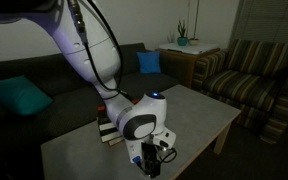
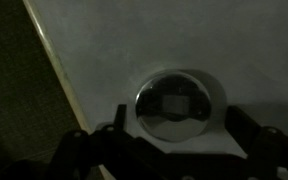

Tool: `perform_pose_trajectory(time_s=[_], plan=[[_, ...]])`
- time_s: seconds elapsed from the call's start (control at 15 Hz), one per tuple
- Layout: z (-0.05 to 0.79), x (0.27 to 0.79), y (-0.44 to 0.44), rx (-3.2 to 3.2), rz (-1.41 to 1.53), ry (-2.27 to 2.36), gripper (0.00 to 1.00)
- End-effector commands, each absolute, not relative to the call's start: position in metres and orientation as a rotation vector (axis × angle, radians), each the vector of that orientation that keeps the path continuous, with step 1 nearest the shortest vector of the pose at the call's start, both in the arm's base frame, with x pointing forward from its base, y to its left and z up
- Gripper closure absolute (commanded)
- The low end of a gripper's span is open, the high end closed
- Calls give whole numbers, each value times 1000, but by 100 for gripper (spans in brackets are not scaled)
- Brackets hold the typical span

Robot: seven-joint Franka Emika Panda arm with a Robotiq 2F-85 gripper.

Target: Pick the lid and put it on top of the bottle

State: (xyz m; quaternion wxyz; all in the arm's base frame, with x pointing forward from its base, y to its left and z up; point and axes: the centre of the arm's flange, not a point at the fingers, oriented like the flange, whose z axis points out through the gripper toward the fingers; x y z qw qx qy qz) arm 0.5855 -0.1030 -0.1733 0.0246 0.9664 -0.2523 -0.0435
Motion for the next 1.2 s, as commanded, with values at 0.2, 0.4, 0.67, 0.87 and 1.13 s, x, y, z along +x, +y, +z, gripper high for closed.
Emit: perform_pose_trajectory(time_s=[0.2,0.4,0.67,0.87,1.13], plan=[[-238,621,-114,2984,-155,-816,0],[-239,620,-116,2993,-154,-689,0],[-238,620,-116,2990,-175,-441,0],[-238,620,-117,2979,-175,-303,0],[-238,621,-118,3024,-168,-189,0]])
